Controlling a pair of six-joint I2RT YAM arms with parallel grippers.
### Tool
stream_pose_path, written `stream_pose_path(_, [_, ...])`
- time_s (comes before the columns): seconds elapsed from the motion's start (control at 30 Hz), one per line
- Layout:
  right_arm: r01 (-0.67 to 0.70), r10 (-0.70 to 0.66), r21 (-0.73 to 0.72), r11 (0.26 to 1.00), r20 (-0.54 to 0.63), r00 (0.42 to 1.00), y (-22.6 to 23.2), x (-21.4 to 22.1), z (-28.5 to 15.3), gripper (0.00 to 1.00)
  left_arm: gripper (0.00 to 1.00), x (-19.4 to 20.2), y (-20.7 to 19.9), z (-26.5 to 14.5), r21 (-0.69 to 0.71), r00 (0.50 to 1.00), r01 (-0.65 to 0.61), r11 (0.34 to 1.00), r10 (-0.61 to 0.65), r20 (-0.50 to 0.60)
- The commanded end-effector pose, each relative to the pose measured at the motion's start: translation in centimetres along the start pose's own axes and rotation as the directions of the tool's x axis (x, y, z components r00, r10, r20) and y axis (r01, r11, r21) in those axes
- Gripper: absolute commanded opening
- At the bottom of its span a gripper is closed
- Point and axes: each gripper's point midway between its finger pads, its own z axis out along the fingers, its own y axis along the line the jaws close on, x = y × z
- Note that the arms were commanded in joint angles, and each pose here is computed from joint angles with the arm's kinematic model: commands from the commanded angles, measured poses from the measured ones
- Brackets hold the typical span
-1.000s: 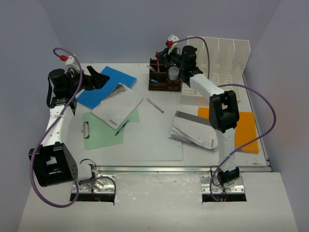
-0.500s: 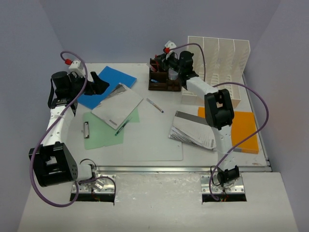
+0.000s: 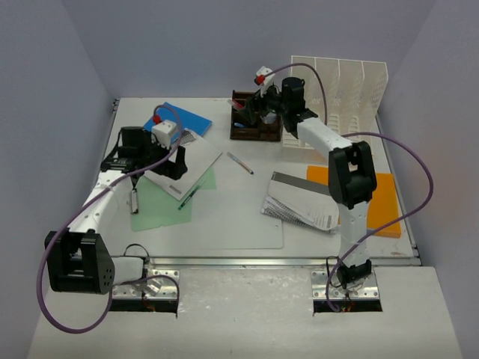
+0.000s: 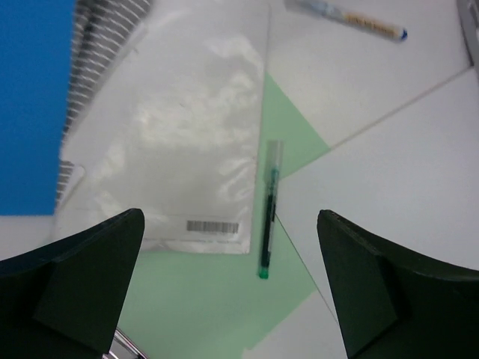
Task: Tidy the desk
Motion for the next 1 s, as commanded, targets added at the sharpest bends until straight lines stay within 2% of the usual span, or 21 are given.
stream_pose_path(0.0, [0.029, -0.029, -0.014, 0.999, -0.018, 0.999, 1.7, -5.3, -4.6, 0.89, 0.92, 5.5, -2.0, 0.1, -0.013, 0.969, -0.142, 0.99, 0.136, -0.205])
stream_pose_path(0.1, [-0.015, 0.015, 0.011, 1.0, -0.073, 0.997, 2.3, -4.3, -6.4, 0.89, 0.84, 6.6, -3.7, 1.5, 0.028, 0.956, -0.135, 0.991, 0.137, -0.26])
stream_pose_path(0.13, [-0.05, 0.052, 0.022, 0.999, -0.105, 0.993, 2.7, -3.6, -7.2, 0.89, 0.76, 7.3, -5.0, 2.3, 0.062, 0.944, -0.143, 0.988, 0.155, -0.292])
stream_pose_path(0.27, [-0.128, 0.132, 0.035, 0.991, -0.176, 0.975, 4.2, -1.8, -9.5, 0.89, 0.61, 9.3, -7.2, 4.3, 0.094, 0.911, -0.165, 0.982, 0.188, -0.367])
stream_pose_path(0.47, [-0.195, 0.2, 0.044, 0.98, -0.224, 0.954, 5.0, -0.7, -11.7, 0.89, 0.4, 8.9, -6.8, 7.4, 0.063, 0.902, -0.144, 0.988, 0.157, -0.403])
stream_pose_path(0.7, [-0.228, 0.23, 0.038, 0.973, -0.242, 0.943, 5.4, -0.2, -13.0, 0.88, 0.39, 5.9, -5.7, 9.8, 0.016, 0.891, -0.149, 0.989, 0.141, -0.431])
stream_pose_path(0.97, [-0.237, 0.243, 0.052, 0.97, -0.244, 0.939, 4.7, 0.2, -13.3, 0.88, 0.38, 6.4, -5.7, 12.1, 0.05, 0.852, -0.133, 0.99, 0.14, -0.504])
